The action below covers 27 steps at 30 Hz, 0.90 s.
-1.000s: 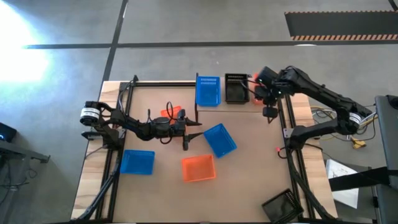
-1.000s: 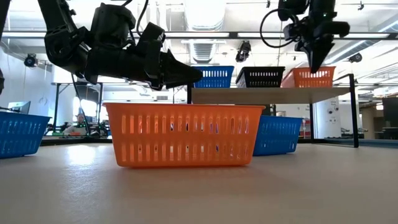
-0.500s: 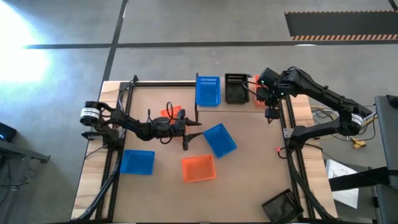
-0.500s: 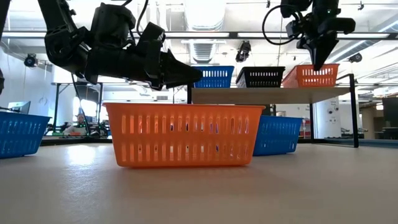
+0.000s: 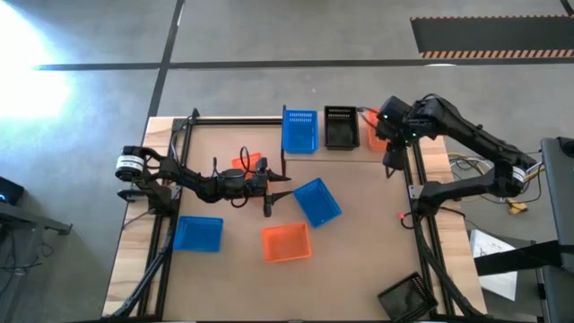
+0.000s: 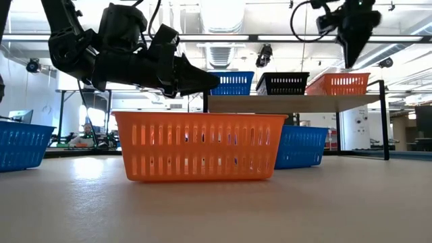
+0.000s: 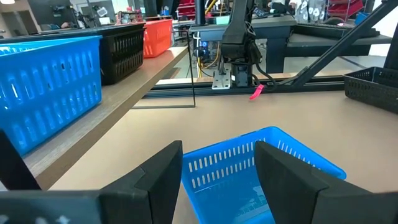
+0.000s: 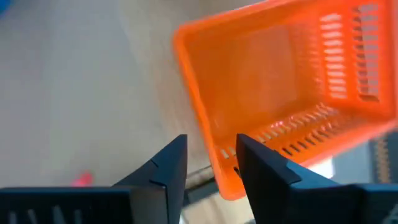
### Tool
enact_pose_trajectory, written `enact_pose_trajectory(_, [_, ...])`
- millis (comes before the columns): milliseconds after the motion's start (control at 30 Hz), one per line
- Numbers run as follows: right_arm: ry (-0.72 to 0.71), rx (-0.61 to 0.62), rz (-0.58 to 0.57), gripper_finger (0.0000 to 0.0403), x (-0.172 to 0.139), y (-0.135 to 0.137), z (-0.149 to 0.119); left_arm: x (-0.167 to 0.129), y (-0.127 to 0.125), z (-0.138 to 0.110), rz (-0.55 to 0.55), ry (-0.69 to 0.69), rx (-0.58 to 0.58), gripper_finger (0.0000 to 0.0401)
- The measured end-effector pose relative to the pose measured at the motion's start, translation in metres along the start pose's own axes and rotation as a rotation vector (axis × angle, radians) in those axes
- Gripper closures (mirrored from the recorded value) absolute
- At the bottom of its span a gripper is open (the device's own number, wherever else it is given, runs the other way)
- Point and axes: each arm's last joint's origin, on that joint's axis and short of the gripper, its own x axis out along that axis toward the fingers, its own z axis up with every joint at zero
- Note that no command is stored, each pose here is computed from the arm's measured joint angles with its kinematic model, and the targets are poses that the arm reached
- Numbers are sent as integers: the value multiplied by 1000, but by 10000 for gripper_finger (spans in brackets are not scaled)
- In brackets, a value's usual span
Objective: Stack baskets on shelf by color
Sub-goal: Stack the right blue bin on top of the blue bin on the shelf
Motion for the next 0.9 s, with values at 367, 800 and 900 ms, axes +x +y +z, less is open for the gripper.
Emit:
enact_pose_trajectory(367, [-354,61,256,312,-8,87,0,0,-1,0,-3,0,0,216])
enact_pose_trajectory(800, [-802,-149,418,350,87,243,-37,-19,-16,18,-79,79,46,216])
enact_pose_trajectory(900, [-768,-177,382,346,107,254,-35,-29,-22,30,-57,157,64,216])
